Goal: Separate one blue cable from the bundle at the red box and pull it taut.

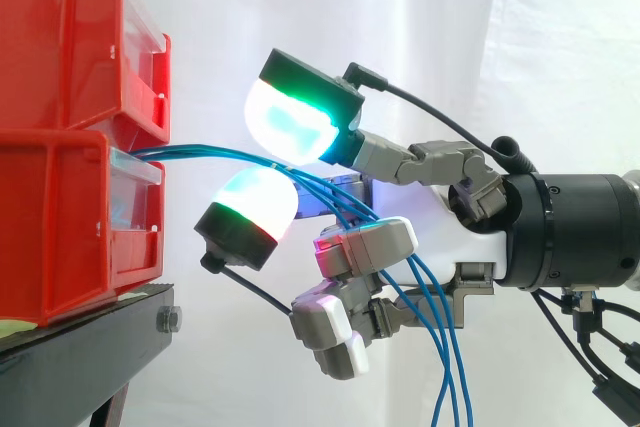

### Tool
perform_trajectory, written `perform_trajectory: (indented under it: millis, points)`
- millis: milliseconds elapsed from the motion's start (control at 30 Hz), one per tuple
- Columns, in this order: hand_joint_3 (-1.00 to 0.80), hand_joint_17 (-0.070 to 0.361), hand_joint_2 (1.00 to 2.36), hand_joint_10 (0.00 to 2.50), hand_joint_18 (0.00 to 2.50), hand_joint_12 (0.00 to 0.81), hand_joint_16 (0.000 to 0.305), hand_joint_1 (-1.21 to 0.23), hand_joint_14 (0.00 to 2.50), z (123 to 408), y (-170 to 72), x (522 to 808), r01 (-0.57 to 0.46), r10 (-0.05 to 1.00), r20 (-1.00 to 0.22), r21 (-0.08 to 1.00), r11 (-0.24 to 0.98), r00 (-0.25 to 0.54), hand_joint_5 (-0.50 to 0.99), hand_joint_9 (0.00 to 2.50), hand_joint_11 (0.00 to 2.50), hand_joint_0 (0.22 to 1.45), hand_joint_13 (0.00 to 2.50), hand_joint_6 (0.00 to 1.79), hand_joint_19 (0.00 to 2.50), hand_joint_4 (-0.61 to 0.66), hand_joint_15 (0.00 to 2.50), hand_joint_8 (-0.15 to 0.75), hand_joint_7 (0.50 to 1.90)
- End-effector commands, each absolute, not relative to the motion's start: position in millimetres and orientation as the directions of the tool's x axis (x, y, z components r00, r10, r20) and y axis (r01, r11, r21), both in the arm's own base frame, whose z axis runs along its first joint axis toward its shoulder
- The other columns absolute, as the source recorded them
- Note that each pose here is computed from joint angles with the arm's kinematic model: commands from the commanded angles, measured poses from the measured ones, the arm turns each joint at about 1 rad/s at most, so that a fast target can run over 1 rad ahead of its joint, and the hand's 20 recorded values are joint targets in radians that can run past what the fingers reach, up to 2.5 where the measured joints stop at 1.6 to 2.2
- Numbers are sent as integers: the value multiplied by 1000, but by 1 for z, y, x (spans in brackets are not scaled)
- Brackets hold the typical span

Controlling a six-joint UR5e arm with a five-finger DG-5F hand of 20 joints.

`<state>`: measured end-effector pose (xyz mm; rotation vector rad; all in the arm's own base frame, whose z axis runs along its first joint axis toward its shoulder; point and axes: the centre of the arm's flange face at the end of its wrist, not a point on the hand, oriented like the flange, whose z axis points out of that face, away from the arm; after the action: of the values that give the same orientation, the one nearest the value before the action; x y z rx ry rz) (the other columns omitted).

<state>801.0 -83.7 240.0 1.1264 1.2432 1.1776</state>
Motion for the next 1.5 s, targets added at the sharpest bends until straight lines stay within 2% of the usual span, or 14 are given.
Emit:
perform_trajectory:
  millis: [0, 133, 267, 367, 400, 500, 567, 767, 1100, 1233, 1367, 1467]
  points:
    - [-472, 117, 1002, 31, 995, 364, 52, -513, 28, 239, -83, 801, -23, 997, -77, 997, 77, -18, -124, 1498, 1246, 619, 1178, 847, 878, 38, 725, 298, 1123]
    - [-318, 117, 1013, 32, 996, 366, 52, -648, 27, 240, -82, 801, -22, 997, -77, 997, 77, -23, -121, 1491, 1248, 600, 1177, 840, 876, 38, 731, 304, 1123]
    - [-245, 130, 1013, 29, 1034, 388, 58, -800, 27, 240, -84, 801, -25, 997, -77, 997, 77, -21, -129, 1457, 1264, 602, 1180, 845, 835, 58, 721, 324, 1137]
    - [-250, 121, 1015, 31, 984, 370, 54, -849, 28, 241, -85, 801, -28, 997, -77, 997, 76, -19, -139, 1410, 1268, 623, 1153, 851, 841, 17, 721, 307, 1191]
    - [-299, 118, 1014, 32, 972, 359, 52, -899, 28, 241, -85, 801, -28, 997, -77, 997, 76, -19, -143, 1397, 1282, 682, 1139, 857, 830, -14, 717, 309, 1215]
    - [-390, 115, 1009, 31, 969, 348, 51, -926, 28, 240, -85, 801, -26, 997, -77, 997, 77, -20, -145, 1403, 1272, 746, 1134, 851, 814, -43, 709, 310, 1379]
    - [-500, 113, 1000, 31, 965, 347, 50, -910, 27, 232, -83, 798, -9, 997, -75, 997, 75, -24, -147, 1416, 1273, 784, 1134, 872, 799, -75, 707, 307, 1349]
    - [-500, 111, 1000, 32, 971, 344, 49, -907, 28, 227, -82, 796, -11, 997, -69, 998, 68, -22, -147, 1440, 1278, 770, 1141, 907, 778, -134, 706, 301, 1275]
    - [-500, 106, 1000, 32, 988, 335, 47, -971, 30, 228, -82, 797, -12, 997, -68, 998, 68, -22, -117, 1520, 1297, 652, 1177, 906, 804, -35, 723, 296, 1232]
    - [-500, 108, 1000, 32, 996, 339, 48, -915, 30, 229, -82, 797, -14, 997, -68, 998, 68, -24, -105, 1551, 1274, 594, 1191, 895, 820, -6, 725, 302, 1210]
    - [-500, 114, 1000, 33, 1021, 352, 51, -772, 29, 233, -82, 799, -19, 997, -68, 998, 68, -25, -98, 1576, 1276, 538, 1211, 889, 821, 10, 718, 307, 1194]
    - [-500, 116, 1000, 31, 1031, 355, 52, -740, 27, 233, -82, 799, -19, 997, -68, 998, 68, -25, -93, 1602, 1264, 527, 1226, 885, 828, 11, 734, 305, 1196]
